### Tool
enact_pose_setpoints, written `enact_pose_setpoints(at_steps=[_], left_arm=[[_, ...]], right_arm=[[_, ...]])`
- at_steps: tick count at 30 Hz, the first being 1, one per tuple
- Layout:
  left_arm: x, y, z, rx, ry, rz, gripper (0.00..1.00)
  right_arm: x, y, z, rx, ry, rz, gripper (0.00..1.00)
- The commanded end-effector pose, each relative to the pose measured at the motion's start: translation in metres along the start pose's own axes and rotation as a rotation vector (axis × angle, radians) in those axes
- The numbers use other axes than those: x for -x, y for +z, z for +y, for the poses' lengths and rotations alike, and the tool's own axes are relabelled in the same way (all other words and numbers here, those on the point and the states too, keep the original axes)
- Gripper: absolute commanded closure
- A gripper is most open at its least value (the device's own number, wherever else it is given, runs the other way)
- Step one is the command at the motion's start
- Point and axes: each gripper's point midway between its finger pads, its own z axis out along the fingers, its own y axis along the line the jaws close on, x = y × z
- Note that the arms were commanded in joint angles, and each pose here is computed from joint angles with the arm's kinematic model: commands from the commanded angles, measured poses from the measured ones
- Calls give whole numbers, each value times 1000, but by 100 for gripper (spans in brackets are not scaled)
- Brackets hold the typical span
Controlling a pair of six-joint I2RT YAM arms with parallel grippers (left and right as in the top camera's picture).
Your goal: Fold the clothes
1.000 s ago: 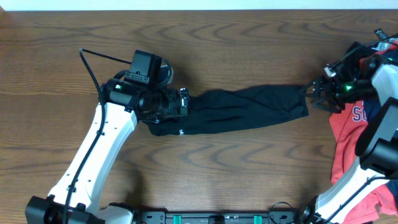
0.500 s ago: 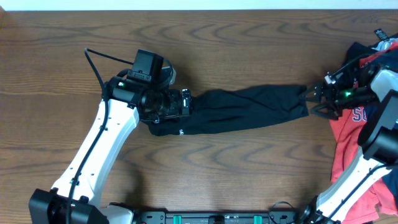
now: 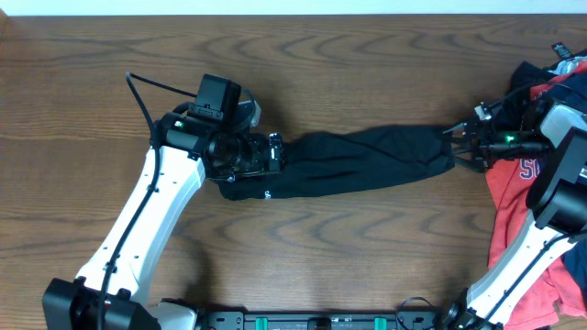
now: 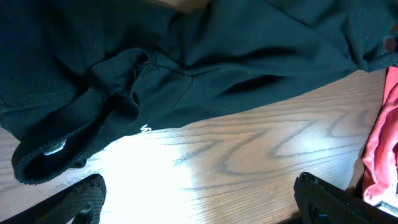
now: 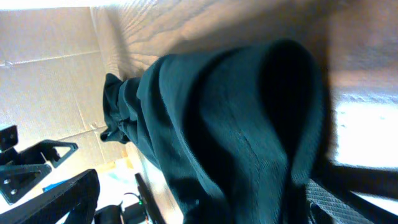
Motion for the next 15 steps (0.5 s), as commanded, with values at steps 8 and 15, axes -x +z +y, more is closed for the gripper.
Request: enact_pose_setpoints(at_steps=[8, 15], left_arm=[[4, -2, -4, -10, 25, -5, 2], [4, -2, -4, -9, 27, -6, 2]], right_arm=[[-14, 61, -9, -88, -74, 149, 1], [-17, 85, 2, -97, -128, 188, 98]])
